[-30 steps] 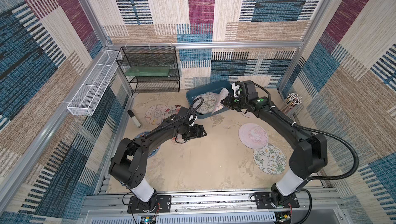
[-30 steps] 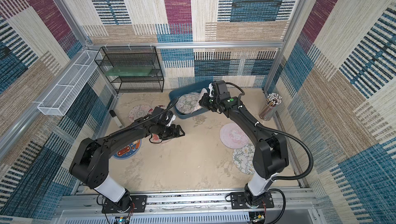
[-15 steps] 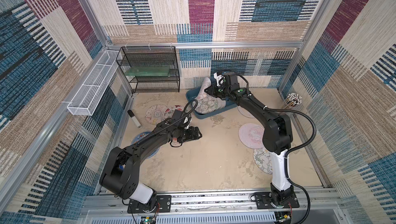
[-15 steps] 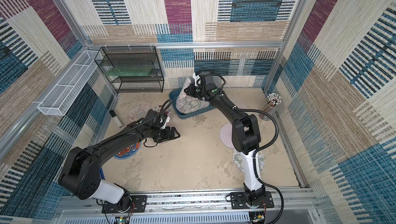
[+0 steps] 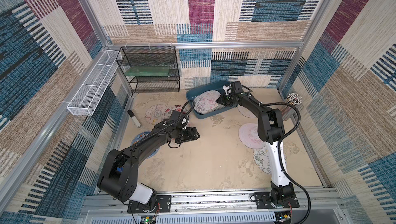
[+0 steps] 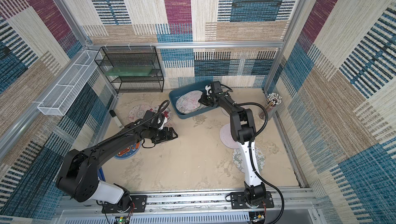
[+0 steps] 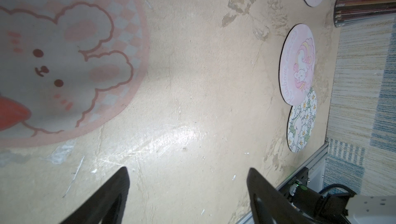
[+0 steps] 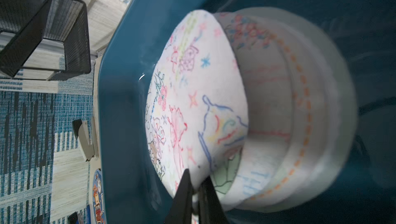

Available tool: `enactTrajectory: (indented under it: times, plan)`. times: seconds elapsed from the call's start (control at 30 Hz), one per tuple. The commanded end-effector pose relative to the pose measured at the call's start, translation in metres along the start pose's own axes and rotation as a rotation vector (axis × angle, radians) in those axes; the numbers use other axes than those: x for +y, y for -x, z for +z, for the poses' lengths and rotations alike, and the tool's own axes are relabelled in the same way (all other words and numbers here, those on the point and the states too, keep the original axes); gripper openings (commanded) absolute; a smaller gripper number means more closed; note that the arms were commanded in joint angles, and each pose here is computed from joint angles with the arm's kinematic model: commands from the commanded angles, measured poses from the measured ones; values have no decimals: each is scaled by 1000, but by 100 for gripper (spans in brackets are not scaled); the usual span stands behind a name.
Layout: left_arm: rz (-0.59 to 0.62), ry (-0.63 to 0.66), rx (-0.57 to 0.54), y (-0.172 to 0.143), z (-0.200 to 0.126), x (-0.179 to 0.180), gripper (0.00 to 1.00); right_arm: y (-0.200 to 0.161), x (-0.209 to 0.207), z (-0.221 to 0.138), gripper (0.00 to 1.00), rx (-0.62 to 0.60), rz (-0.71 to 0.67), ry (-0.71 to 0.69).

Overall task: Put the coasters into the storage box
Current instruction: Place the coaster in the storage box.

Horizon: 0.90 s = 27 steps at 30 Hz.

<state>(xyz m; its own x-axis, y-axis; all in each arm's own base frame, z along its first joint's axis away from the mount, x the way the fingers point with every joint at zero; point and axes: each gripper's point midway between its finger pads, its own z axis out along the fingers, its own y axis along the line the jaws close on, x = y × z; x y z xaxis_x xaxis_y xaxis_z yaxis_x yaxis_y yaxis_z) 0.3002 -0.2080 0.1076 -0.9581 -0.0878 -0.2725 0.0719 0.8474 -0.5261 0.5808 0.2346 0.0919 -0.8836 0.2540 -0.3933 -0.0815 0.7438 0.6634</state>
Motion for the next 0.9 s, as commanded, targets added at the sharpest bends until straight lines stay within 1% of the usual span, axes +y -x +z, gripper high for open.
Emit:
enactTrajectory:
  times: [0.0,0.1,0.2,0.4,0.47,0.7,0.87]
  plan:
    - [-10,8,-7,3,1,2,85,1,-8,-5,37,6,-13,-45]
    - [-11,10,-6,4,2,2,85,0,-13,-10,60,7,-2,-80]
    - [-11,15,-10,6,1,2,85,4,-15,-17,73,-15,-4,-109]
    - [-24,31,-33,12,-5,7,85,14,-3,-36,85,-51,-23,-120]
    - [-33,41,-40,14,-7,10,85,17,4,-44,87,-60,-33,-117]
    - [-81,94,-84,28,-18,31,85,17,31,-70,92,-65,-80,-75]
    - [-101,161,-123,41,-29,55,85,3,59,-83,93,-42,-133,-11]
